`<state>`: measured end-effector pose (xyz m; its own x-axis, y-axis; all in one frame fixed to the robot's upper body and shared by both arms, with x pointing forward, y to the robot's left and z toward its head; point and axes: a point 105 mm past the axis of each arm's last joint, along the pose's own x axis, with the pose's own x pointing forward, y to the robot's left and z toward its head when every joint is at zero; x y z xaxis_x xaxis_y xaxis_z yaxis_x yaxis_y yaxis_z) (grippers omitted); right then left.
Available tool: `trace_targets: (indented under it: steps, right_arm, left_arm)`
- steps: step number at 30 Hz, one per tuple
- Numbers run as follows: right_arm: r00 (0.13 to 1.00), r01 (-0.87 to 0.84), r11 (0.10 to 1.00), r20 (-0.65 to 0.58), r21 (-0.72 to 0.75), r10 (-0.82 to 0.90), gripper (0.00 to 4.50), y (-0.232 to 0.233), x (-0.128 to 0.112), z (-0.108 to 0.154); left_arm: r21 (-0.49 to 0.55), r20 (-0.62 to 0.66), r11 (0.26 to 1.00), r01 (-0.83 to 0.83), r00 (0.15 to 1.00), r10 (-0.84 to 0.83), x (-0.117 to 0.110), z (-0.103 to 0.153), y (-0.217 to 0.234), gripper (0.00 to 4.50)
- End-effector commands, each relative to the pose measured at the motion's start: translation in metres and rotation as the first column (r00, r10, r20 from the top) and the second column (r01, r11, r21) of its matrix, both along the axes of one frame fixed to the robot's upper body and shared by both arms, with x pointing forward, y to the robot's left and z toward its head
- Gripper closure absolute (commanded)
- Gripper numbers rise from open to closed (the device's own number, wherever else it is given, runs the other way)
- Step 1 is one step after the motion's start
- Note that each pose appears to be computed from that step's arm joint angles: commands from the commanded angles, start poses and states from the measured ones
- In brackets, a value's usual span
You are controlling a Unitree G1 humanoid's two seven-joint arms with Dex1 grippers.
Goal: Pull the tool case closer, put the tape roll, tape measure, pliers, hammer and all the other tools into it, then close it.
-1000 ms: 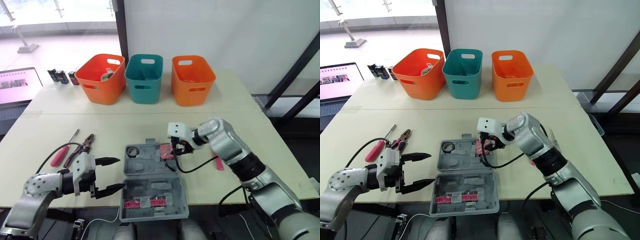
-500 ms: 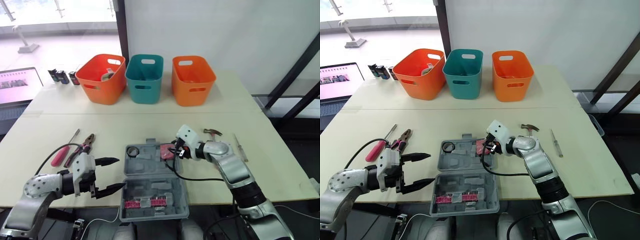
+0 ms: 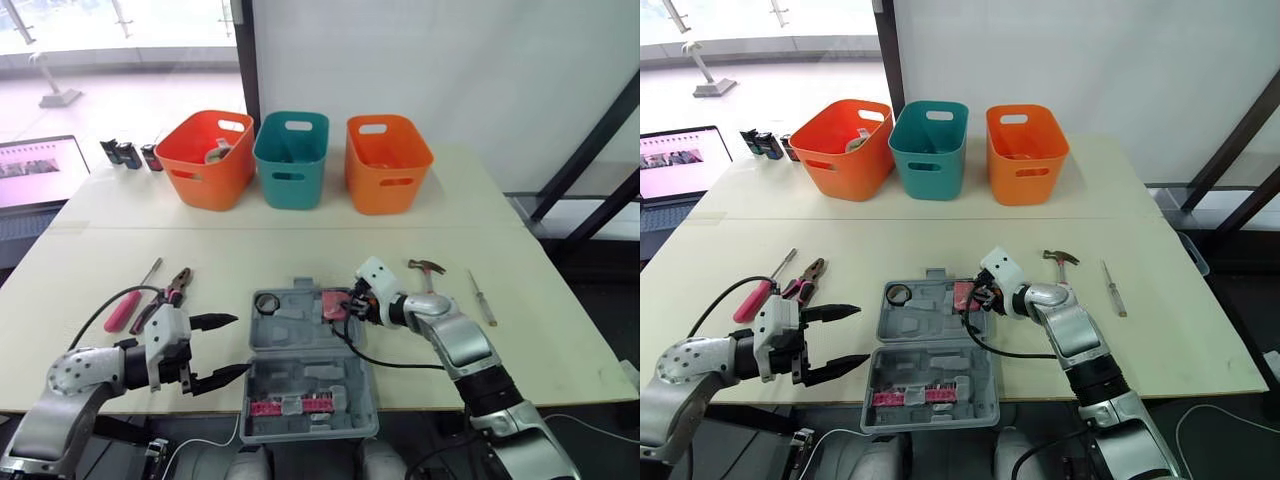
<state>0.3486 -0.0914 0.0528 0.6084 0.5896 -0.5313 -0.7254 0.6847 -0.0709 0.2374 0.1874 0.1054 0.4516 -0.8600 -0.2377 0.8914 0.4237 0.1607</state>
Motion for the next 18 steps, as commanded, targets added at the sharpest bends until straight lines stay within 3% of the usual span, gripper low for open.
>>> trace_targets:
  steps: [1,7,12,14,18]
  right_arm:
    - [0.976,0.025,0.992,-0.211,-0.125,-0.051,2.87,-0.015,-0.026,-0.059]
    - [0.972,-0.007,0.973,-0.228,-0.23,-0.047,2.87,-0.02,-0.034,-0.076]
    - [0.991,-0.026,0.978,-0.134,-0.207,-0.003,2.87,-0.01,-0.023,-0.06]
    - [0.998,-0.035,0.992,-0.064,-0.118,0.028,2.87,0.002,-0.016,-0.034]
    - [0.968,-0.124,0.984,0.234,0.128,0.092,2.87,0.009,-0.013,0.071]
  left_arm:
    - [0.008,0.04,1.0,-0.005,0.999,0.005,0.001,0.01,0.003,0.0]
    - [0.011,0.04,1.0,-0.009,0.999,0.008,0.002,0.011,0.004,0.0]
    - [0.01,0.04,1.0,-0.009,0.999,0.009,0.002,0.011,0.003,0.0]
    - [0.006,0.039,1.0,-0.018,0.999,0.018,0.003,0.011,0.005,0.0]
    - [-0.016,0.029,0.994,-0.105,0.994,0.106,0.007,0.016,0.025,0.0]
